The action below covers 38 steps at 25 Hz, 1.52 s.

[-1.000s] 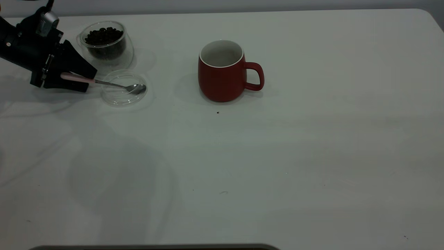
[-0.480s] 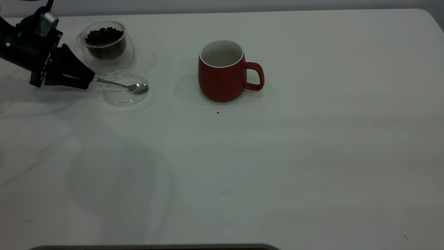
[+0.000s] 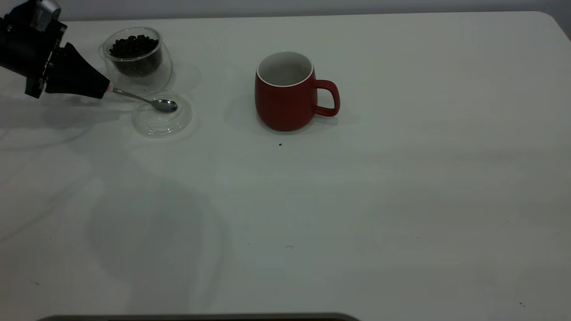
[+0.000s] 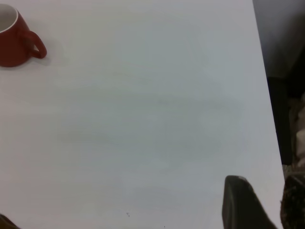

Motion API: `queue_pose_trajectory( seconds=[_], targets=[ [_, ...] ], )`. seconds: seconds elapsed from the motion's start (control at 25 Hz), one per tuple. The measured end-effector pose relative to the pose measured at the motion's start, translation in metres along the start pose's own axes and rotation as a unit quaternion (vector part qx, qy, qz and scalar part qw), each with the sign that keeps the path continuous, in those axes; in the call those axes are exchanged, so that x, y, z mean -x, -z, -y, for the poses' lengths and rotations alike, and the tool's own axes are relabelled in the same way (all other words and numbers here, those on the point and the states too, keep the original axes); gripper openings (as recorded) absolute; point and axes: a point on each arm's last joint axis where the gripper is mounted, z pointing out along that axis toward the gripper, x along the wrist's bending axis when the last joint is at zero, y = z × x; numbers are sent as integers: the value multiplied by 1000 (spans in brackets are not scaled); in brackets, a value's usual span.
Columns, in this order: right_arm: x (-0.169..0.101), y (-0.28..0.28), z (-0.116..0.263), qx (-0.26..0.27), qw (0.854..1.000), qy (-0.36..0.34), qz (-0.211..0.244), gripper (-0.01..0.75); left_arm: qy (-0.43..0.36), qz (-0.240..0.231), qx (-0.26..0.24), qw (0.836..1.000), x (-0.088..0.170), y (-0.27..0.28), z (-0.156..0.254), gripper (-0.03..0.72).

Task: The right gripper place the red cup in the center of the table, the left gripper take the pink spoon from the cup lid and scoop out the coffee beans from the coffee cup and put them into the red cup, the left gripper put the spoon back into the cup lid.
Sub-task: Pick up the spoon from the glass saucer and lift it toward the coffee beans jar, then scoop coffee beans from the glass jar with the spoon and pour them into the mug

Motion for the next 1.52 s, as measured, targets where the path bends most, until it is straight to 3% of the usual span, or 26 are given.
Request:
queue_pose_trajectory(
  seconds=[0.4,0.92,1.04,1.28,1.52],
  targets=[
    [0,0,0,0,1000,0,0,239,27,-33,14,999,30,32,-12,113],
    [0,0,0,0,1000,0,0,239,-36,-46,31,998,127,46,-35,113],
    [0,0,0,0,1000,0,0,239,-54,-53,49,996,138,65,-36,113],
    [0,0,0,0,1000,0,0,239,-57,-70,91,992,120,110,-29,113],
    [0,0,0,2,1000,0,0,239,-44,-65,74,994,77,97,-22,113]
  ],
)
